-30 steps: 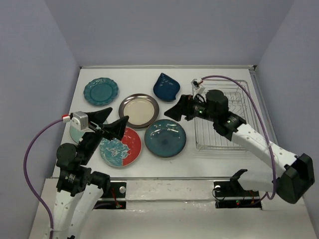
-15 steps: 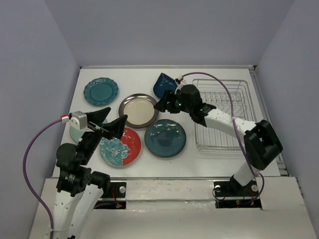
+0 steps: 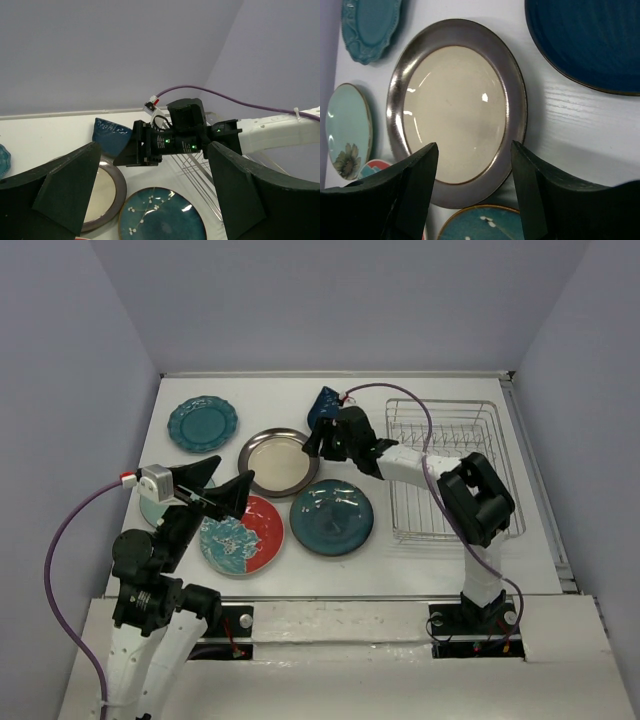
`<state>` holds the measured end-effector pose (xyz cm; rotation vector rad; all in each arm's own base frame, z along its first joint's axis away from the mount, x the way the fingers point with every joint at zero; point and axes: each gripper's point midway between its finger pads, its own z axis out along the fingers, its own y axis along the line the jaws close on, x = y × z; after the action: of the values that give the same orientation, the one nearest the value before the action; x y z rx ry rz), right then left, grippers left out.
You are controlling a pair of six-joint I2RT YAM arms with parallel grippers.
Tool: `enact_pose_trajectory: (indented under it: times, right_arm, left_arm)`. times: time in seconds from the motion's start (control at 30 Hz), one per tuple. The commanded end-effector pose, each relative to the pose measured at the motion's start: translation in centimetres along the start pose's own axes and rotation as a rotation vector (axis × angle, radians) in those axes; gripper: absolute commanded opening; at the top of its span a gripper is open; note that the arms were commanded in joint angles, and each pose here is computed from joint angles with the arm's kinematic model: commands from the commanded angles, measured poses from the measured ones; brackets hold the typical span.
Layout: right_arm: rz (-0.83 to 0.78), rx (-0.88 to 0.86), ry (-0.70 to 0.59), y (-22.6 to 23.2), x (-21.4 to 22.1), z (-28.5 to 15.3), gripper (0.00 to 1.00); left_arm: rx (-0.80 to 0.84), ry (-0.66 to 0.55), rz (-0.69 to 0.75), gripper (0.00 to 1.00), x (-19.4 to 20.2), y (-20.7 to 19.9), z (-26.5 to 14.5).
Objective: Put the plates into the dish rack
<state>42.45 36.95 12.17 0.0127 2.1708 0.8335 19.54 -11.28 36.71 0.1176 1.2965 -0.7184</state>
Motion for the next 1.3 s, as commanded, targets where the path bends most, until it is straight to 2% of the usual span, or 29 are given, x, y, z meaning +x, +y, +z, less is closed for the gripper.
enact_pose_trajectory:
  times: [0.0, 0.17, 0.33, 0.43, 0.63, 0.7, 0.73, 0.8, 0.87, 1.07, 1.27]
  right_arm:
    - [0.015, 0.053, -0.016, -1.3, 0.0, 1.8, 0.65]
    - [0.046, 0.084, 0.019, -2.6, 1.8, 3.0, 0.65]
    - [0.077, 0.037, 0.09, -2.3, 3.7, 4.3, 0.61]
    - [0.112, 0.025, 0.104, -2.4, 4.6, 5.0, 0.5]
    - [0.174, -0.005, 0.099, -2.5, 5.6, 5.8, 0.39]
    - [0.185, -0.001, 0.083, -2.8, 5.6, 5.8, 0.32]
    - [0.188, -0.001, 0.079, -2.8, 5.5, 5.9, 0.24]
    - [0.195, -0.005, 0.072, -2.8, 5.5, 5.9, 0.15]
    - [0.197, -0.018, 0.057, -2.5, 5.1, 5.6, 0.07]
    - [0.196, -0.112, -0.052, 0.4, 1.3, 2.9, 0.07]
    - [0.189, -0.28, -0.21, 7.0, -6.3, -3.7, 0.07]
  left_arm:
    - [0.018, -0.048, 0.005, 0.99, -1.5, -0.6, -0.1]
    - [0.024, -0.043, 0.001, 0.99, -1.4, -0.7, 0.0]
    - [0.026, -0.041, 0.001, 0.99, -1.3, -0.8, 0.0]
    - [0.024, -0.041, 0.002, 0.99, -1.3, -0.8, 0.0]
    - [0.027, -0.04, 0.002, 0.99, -1.3, -0.8, 0.0]
    - [0.032, -0.04, 0.001, 0.99, -1.3, -0.9, 0.0]
    - [0.032, -0.04, 0.001, 0.99, -1.3, -0.9, 0.0]
    - [0.033, -0.04, 0.001, 0.99, -1.3, -0.9, 0.0]
    - [0.035, -0.042, 0.002, 0.99, -1.3, -1.0, -0.1]
    - [0.035, -0.047, 0.001, 0.99, -1.5, -1.0, -0.1]
    - [0.038, -0.054, -0.002, 0.99, -1.6, -1.1, -0.2]
